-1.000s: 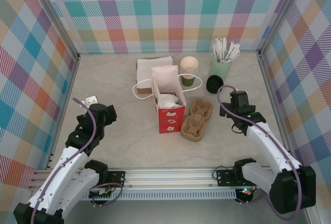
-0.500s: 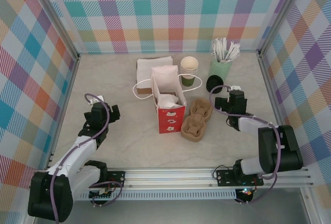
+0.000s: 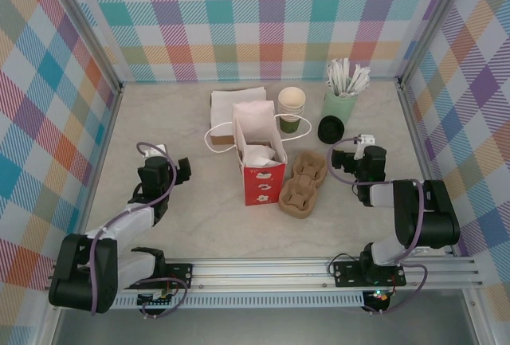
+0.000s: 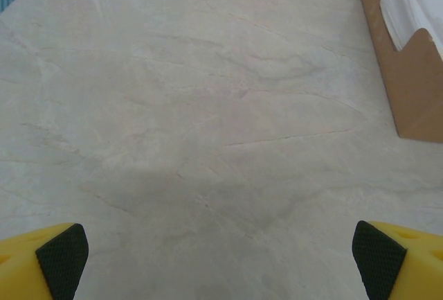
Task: Pack the takeout coffee
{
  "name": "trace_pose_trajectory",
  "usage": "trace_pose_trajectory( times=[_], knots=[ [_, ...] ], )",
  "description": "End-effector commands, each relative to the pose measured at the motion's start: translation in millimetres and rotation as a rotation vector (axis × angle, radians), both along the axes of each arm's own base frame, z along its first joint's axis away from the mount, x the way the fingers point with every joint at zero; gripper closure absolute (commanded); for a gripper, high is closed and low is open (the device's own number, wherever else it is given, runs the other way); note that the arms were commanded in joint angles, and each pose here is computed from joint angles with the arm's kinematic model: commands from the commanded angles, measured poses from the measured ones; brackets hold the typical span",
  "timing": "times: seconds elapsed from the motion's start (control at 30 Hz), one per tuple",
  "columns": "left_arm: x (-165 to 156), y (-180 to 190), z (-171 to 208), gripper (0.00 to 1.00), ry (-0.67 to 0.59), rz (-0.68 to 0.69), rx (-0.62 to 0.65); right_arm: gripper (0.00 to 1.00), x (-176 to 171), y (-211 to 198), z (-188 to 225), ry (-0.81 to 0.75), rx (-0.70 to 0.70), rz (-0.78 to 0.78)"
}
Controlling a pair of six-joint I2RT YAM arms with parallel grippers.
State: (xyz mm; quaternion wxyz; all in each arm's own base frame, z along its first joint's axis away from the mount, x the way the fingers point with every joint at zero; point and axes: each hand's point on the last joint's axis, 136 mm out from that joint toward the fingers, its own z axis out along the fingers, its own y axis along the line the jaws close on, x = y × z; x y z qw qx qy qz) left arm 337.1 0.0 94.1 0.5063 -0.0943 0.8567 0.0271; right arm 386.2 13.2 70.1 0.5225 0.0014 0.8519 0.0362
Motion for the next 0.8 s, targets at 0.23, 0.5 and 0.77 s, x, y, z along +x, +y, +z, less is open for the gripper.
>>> trace_pose_trajectory(
  times=[0.23, 0.5, 0.77],
  knots=[
    [33, -17, 21, 0.00, -0.198, -0.134, 0.037, 0.00, 11, 7, 20, -0.075, 0.023, 0.042],
    [46, -12, -7, 0.00, -0.172, -0.117, 0.042, 0.00, 11, 7, 20, -0.076, 0.023, 0.043],
    [59, -1, -14, 0.00, -0.099, -0.057, 0.027, 0.00, 11, 7, 21, -0.076, 0.022, 0.042]
  ],
)
